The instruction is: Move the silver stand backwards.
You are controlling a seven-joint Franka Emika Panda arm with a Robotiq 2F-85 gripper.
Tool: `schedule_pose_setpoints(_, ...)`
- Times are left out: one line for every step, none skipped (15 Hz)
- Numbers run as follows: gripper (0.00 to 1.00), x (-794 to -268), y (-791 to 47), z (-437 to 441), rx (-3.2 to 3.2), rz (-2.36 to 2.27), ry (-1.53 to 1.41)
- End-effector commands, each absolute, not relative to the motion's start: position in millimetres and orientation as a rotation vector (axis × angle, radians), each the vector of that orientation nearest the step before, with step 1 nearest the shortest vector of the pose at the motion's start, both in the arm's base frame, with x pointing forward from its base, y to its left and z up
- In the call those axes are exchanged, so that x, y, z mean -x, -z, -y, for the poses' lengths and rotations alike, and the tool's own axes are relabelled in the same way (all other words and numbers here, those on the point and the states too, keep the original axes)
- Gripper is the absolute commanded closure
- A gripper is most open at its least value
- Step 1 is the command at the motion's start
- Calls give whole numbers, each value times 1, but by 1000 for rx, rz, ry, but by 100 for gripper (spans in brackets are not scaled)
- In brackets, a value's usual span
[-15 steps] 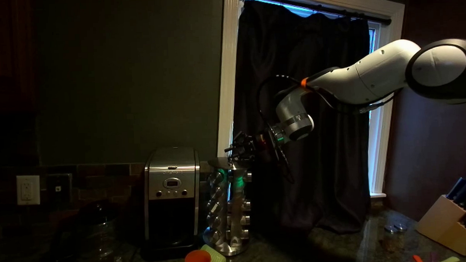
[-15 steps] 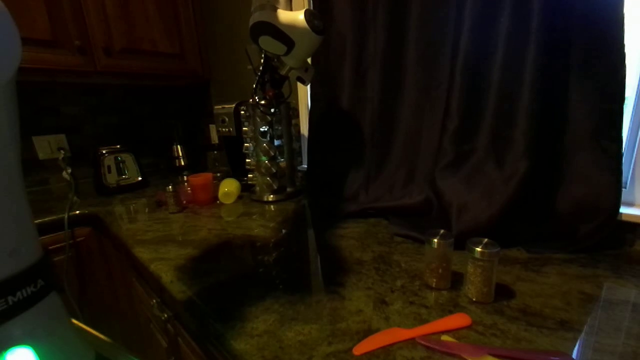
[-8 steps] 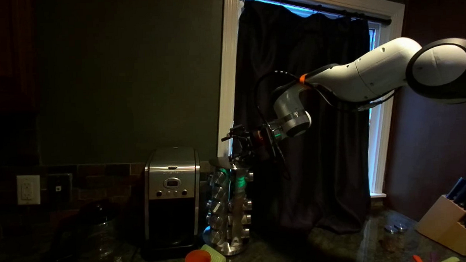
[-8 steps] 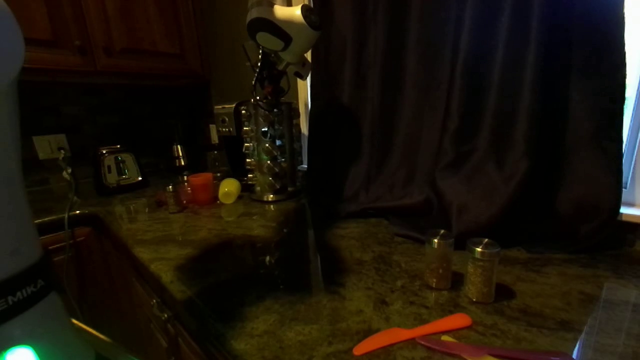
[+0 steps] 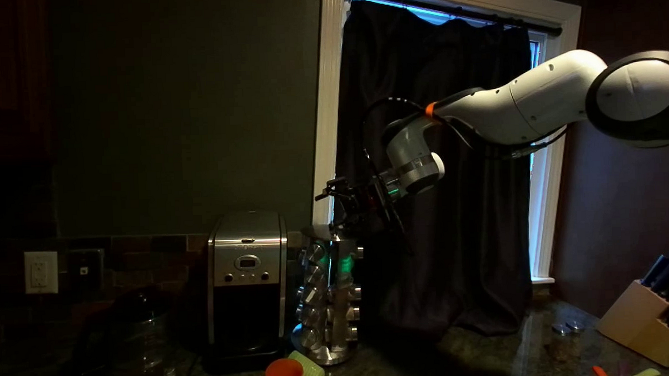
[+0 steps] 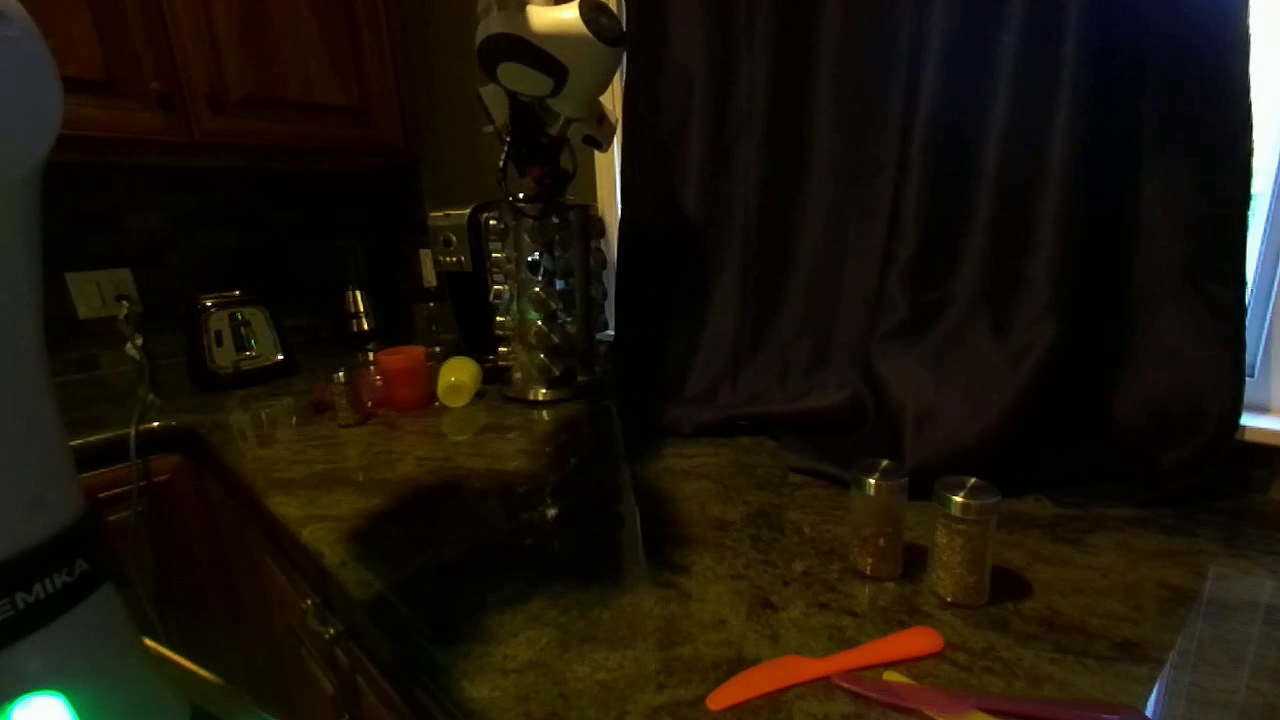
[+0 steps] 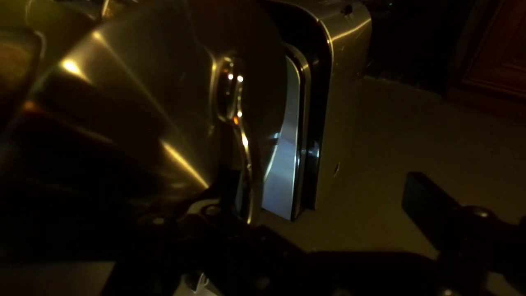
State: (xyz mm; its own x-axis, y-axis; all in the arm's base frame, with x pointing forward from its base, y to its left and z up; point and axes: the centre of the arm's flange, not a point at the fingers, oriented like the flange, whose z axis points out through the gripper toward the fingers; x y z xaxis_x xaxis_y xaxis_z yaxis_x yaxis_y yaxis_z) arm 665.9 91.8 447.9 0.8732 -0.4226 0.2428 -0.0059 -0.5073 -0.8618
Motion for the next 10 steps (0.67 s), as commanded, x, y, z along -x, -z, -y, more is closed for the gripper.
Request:
schedule_pose_setpoints(0,-661,-455,-92,2102,-367,601)
schedule_pose_setpoints(0,-659,-455,-94,2111,-383,610)
schedule_pose_setpoints(0,-658,-456,-94,2120,-403,615)
schedule_pose_setpoints(0,-655,-456,-95,2130,-423,608)
schedule_pose_setpoints(0,-653,-456,-96,2136,-438,608)
schedule_pose_setpoints(0,-651,-456,-96,2142,-453,596)
schedule_pose_setpoints(0,-648,-456,-95,2140,-471,562)
schedule_pose_setpoints(0,-647,-457,-94,2134,-490,533)
schedule_pose_setpoints(0,-646,-457,-90,2127,-515,513)
schedule_pose_setpoints(0,-646,-457,-86,2120,-540,498)
